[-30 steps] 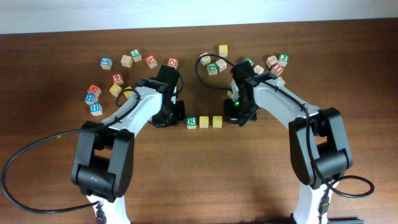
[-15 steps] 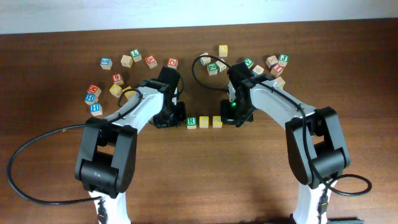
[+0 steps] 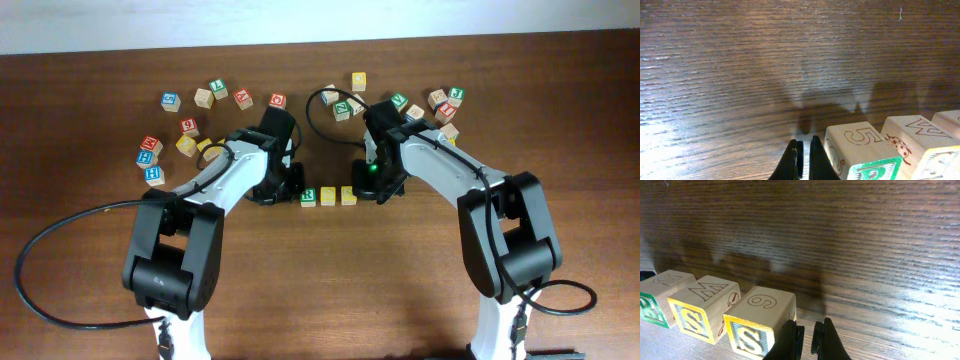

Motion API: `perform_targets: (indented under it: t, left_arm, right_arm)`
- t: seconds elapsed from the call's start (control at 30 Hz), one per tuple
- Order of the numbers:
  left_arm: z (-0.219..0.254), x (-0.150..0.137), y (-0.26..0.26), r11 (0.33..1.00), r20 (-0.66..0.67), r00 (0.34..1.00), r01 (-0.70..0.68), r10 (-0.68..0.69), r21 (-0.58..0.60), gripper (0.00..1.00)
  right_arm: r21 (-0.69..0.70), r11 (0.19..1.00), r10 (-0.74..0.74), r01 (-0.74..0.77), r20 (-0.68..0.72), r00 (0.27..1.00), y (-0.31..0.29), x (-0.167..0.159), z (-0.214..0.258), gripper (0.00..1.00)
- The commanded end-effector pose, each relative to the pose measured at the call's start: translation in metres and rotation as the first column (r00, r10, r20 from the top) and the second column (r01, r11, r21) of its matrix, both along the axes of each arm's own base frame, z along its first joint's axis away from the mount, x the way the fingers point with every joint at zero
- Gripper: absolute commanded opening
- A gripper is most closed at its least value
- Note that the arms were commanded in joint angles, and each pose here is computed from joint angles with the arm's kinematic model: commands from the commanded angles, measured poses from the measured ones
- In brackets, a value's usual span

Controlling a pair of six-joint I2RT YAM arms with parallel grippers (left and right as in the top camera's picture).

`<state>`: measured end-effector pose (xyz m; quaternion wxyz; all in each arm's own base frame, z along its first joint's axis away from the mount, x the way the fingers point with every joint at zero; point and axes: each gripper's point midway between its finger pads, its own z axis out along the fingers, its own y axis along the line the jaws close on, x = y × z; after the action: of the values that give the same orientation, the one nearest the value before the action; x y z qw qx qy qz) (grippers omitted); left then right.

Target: Spell out RSS

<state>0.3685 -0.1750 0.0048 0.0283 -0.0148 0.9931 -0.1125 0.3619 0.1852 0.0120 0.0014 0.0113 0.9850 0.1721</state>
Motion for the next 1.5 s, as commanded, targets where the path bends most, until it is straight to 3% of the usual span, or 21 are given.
perform_targets:
  t: [0.0,0.33,1.3,1.47]
  left_arm:
    - [-0.007,-0.002,-0.003,1.000,-0.013,1.000,0.016,-0.016,-0.010,0.00]
    - [-0.027,-0.008,-0.006,1.000,-0.066,0.998,0.018,-0.019,-0.021,0.00]
    - [-0.025,-0.010,-0.011,0.998,-0.078,0.997,0.016,-0.020,-0.056,0.00]
    - [-0.018,-0.006,-0.006,0.999,-0.080,0.997,0.001,-0.006,-0.051,0.00]
  right_arm:
    - [0.004,1.000,-0.007,0.007,-0.037,0.999,0.004,-0.008,-0.009,0.04]
    - [0.018,1.000,-0.005,0.005,-0.029,1.000,0.007,-0.006,-0.008,0.04]
    - [0.024,0.998,0.054,-0.053,-0.020,0.998,0.028,-0.015,-0.007,0.04]
    - [-0.042,0.997,0.058,-0.058,-0.004,0.998,0.013,-0.009,-0.005,0.04]
